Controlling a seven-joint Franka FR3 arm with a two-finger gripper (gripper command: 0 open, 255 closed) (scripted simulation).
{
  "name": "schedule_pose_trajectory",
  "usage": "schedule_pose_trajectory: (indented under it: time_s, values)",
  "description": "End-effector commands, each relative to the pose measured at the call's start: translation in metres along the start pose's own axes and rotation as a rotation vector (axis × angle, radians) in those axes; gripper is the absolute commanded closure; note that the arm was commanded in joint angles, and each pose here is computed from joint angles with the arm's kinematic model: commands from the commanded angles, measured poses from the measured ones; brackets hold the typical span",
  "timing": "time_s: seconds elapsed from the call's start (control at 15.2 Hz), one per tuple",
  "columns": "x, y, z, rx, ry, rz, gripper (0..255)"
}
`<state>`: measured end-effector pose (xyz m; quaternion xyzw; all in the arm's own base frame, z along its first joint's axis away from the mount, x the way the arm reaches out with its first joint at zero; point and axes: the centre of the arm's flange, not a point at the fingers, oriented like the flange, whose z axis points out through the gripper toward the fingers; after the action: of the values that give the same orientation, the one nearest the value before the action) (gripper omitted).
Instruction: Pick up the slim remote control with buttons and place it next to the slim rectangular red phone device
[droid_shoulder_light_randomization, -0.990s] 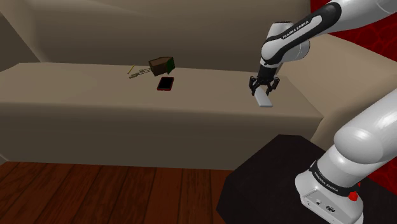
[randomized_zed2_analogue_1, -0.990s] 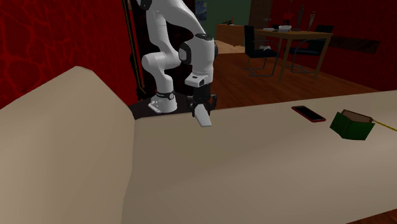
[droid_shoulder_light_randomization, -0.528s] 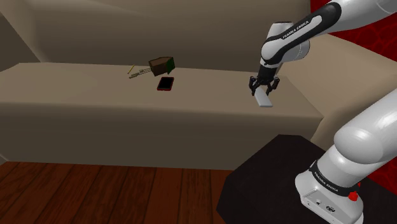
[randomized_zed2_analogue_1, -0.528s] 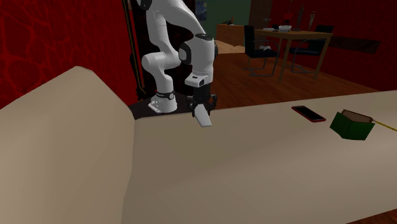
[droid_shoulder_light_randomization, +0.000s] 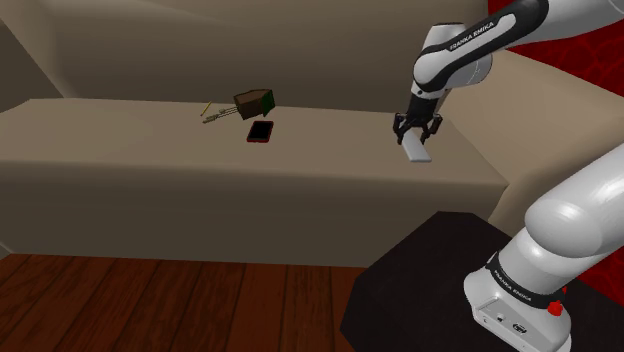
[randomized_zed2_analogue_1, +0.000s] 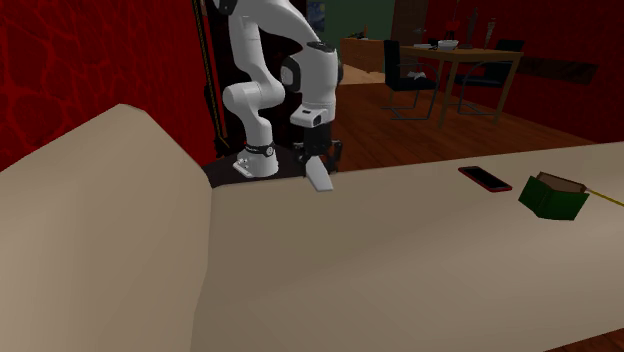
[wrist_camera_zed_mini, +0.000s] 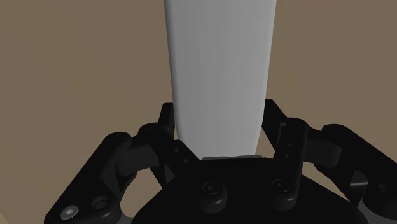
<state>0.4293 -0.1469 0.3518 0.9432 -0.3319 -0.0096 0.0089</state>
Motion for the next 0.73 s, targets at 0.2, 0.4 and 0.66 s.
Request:
schedule_pose_trajectory:
  time_s: [0.2, 0.4, 0.66]
  values:
    - [0.0, 0.001, -0.028, 0.0, 0.0, 0.0, 255]
    - [0.0, 0.002, -0.044, 0.0, 0.0, 0.0, 255]
    - [0.0, 0.002, -0.062, 0.0, 0.0, 0.0, 255]
